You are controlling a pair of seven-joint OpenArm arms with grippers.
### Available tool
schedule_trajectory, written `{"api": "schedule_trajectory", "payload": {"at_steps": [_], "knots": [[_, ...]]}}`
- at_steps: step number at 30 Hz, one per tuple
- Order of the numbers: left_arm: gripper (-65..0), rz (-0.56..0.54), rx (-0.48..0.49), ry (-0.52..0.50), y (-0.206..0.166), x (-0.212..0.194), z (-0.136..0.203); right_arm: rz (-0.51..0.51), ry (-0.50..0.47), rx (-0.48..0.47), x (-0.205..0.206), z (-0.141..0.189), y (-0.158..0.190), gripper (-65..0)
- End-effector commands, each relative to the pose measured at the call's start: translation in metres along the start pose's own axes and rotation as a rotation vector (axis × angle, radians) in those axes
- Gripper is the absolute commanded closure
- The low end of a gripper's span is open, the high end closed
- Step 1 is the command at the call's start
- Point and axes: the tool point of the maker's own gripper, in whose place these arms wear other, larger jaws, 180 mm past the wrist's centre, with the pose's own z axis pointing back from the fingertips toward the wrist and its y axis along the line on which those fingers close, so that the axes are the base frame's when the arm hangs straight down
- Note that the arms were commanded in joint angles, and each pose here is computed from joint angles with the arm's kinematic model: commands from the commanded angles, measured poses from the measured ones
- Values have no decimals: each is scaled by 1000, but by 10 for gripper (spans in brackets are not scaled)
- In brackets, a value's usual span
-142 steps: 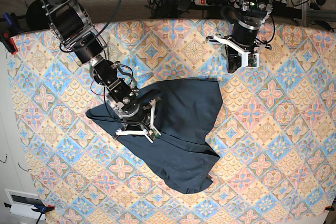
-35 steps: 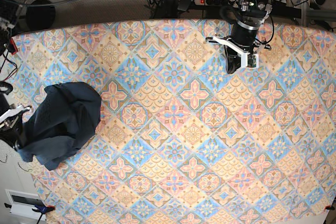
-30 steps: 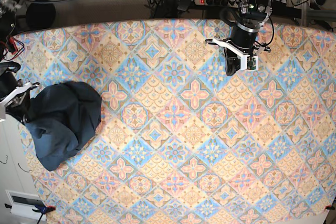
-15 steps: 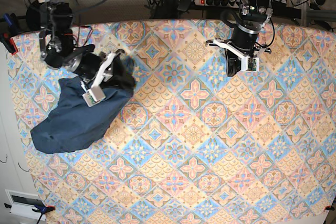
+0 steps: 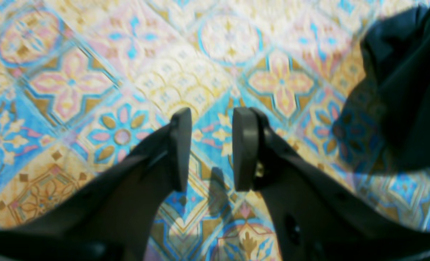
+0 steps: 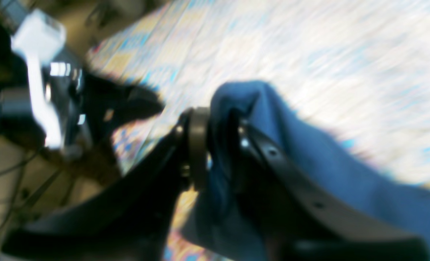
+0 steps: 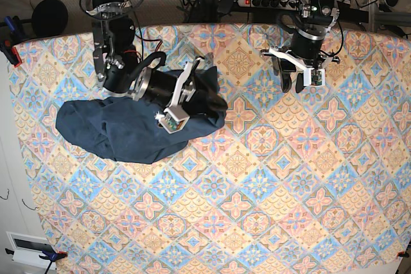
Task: Layout the t-shirt on the table in an organized manner, then fold the t-shirt properly
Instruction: 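Drag the shirt back toward the middle with the right gripper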
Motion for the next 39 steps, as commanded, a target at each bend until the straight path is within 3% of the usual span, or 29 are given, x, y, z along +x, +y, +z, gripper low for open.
{"api": "schedule_trajectory", "payload": {"at_steps": [1, 4, 8, 14, 20, 27, 32, 39], "knots": [[-186, -3, -4, -41, -1, 11, 2, 41, -67, -15, 22, 6, -5, -180], [-190, -1, -4, -42, -1, 12, 2, 76, -52, -94, 24, 22, -28, -228], [-193, -3, -16, -80, -5, 26, -4, 77, -64, -223, 28, 54, -65, -236], [-195, 55, -122, -146, -34, 55, -18, 131, -135, -419, 56, 113, -116, -236], [-267, 12, -283, -74, -80, 63, -42, 169, -107, -535, 59, 156, -141, -236], [-278, -86, -371, 87, -98, 34, -89, 169, -112, -569, 60, 168, -146, -236], [-279, -236, -474, 117, -111, 44, -109, 169, -113, -568, 61, 167, -146, -236], [-279, -434, -588, 242, -138, 35, -145, 161, -109, -574, 57, 170, -146, -236]]}}
